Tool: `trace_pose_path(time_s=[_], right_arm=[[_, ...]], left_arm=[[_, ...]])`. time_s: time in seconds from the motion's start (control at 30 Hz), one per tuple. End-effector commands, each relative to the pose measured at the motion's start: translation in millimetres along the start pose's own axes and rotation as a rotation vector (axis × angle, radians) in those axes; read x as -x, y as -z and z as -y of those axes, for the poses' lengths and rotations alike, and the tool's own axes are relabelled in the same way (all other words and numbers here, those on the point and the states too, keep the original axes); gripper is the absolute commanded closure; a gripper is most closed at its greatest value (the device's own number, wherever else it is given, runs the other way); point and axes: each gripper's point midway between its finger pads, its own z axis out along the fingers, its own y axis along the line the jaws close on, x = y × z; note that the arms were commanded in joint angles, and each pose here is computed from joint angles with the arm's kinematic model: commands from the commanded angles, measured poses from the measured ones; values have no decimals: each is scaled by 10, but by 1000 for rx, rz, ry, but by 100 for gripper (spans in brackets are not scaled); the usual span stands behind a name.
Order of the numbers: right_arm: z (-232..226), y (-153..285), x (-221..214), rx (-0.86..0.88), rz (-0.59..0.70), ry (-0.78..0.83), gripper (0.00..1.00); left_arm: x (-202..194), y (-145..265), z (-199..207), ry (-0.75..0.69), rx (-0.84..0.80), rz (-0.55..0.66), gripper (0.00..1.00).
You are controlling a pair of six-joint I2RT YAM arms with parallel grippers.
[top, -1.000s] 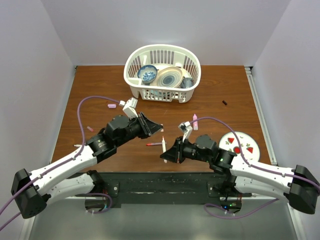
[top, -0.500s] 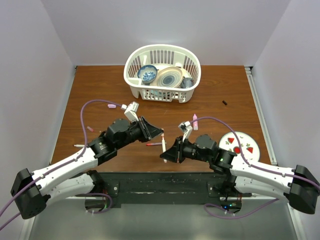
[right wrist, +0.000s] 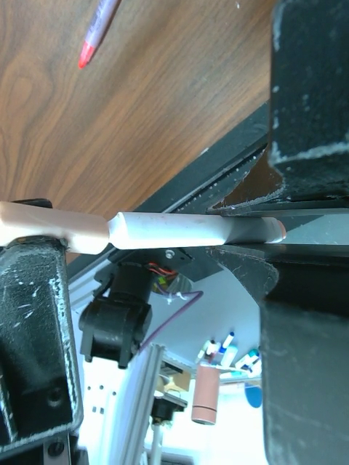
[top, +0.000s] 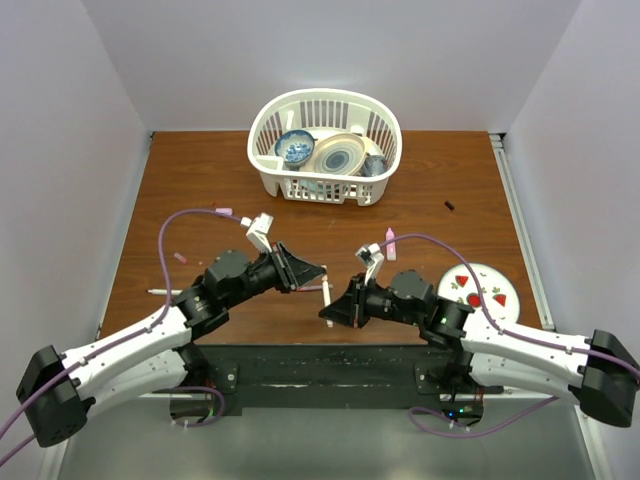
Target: Insert the pens into the pen caps
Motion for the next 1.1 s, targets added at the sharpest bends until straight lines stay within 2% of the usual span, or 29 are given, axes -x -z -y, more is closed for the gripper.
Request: trace_pose_path(time_s=[0.0, 0.1, 0.17, 0.27, 0.3, 0.33, 0.4, 0.5, 0.73, 0.93, 1.07], right_arm=[[-355, 55, 394, 100, 135, 31, 100], [-464, 107, 451, 146, 159, 50, 100], [-514, 133, 469, 166, 166, 60, 100], [-623, 187, 471, 216, 159, 91, 100], [-649, 194, 474, 224, 154, 105, 100], [-666, 215, 472, 229, 149, 111, 100], [-716, 249, 449, 251, 134, 134, 100], [-825, 321, 447, 296, 124, 159, 100], [-1028, 380, 379, 390, 61, 184, 100], [-1034, 398, 357, 395, 49, 176, 100], [-1013, 394, 326, 395, 41, 168, 100]], left_arm=[[-85, 96, 308, -35, -191, -30, 100], [-127, 134, 388, -51, -244, -45, 100], [-155, 176, 459, -63, -286, -56, 96], [-138, 235, 569, -85, -333, -50, 72], [-126, 251, 592, -95, -341, -45, 56], [-101, 265, 621, -103, -347, -37, 50], [-42, 315, 700, -128, -357, -17, 38], [59, 365, 819, -172, -368, 10, 31], [180, 365, 996, -241, -369, 19, 30], [226, 375, 1070, -262, -389, 35, 34], [231, 371, 1088, -269, -398, 39, 41]])
